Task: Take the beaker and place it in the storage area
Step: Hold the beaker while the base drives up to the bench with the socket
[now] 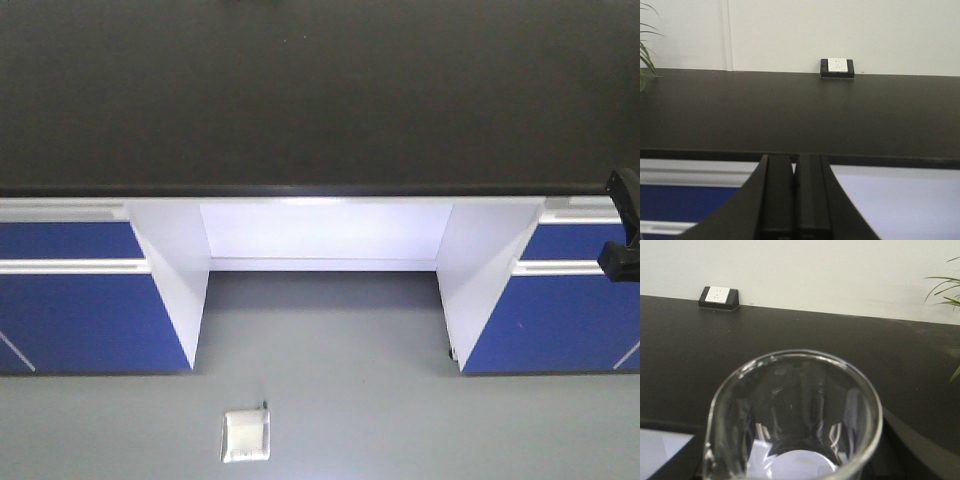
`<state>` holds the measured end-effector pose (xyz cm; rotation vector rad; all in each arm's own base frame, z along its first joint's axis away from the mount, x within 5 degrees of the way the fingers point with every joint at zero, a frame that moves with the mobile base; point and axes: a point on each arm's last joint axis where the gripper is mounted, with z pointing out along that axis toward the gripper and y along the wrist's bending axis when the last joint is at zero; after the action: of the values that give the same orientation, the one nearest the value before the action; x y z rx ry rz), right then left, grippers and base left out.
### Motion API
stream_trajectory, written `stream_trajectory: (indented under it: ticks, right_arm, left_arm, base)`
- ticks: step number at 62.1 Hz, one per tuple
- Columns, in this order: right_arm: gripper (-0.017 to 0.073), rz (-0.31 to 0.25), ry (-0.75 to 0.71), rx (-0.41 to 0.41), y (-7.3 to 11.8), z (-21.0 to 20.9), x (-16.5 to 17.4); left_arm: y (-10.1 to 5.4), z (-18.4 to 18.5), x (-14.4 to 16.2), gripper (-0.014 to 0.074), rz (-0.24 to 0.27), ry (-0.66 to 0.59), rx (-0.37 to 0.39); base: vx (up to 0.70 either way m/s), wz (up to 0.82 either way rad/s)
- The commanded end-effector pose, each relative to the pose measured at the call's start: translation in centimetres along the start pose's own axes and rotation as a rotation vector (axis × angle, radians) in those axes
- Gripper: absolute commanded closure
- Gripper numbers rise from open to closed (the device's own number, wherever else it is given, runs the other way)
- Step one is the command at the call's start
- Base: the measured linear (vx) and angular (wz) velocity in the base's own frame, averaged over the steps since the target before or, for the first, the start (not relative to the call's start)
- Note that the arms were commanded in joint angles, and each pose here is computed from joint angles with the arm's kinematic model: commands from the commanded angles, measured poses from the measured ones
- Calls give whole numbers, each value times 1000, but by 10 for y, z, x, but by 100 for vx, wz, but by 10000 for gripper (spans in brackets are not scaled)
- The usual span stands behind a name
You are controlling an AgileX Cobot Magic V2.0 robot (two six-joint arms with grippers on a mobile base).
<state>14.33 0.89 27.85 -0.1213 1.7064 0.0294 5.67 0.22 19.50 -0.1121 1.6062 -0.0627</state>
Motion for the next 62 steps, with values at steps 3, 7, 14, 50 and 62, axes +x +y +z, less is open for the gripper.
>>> stream_trajectory:
  ticks: [3,7,14,50,62]
  right_arm:
    - [567,-9,-91,-33,3,-1,-16]
    - [567,-9,-91,-33,3,-1,-16]
    - [567,-9,-91,-33,3,-1,-16]
    - [567,-9,-88,-32,2,-1,-16]
    - [567,-9,-88,-31,2,-1,-15]
  left_arm:
    - [-2,-1,-1,602,-12,-78,28]
    - [-2,-1,-1,602,-12,-78,28]
    - [-2,-1,-1,602,-12,-78,28]
    - [-2,-1,-1,602,-12,-78,28]
    - [-2,-1,-1,602,-12,-78,28]
  base:
    - [40,-3]
    - [39,-5]
    - [38,-5]
    - [30,-2]
    - [19,1]
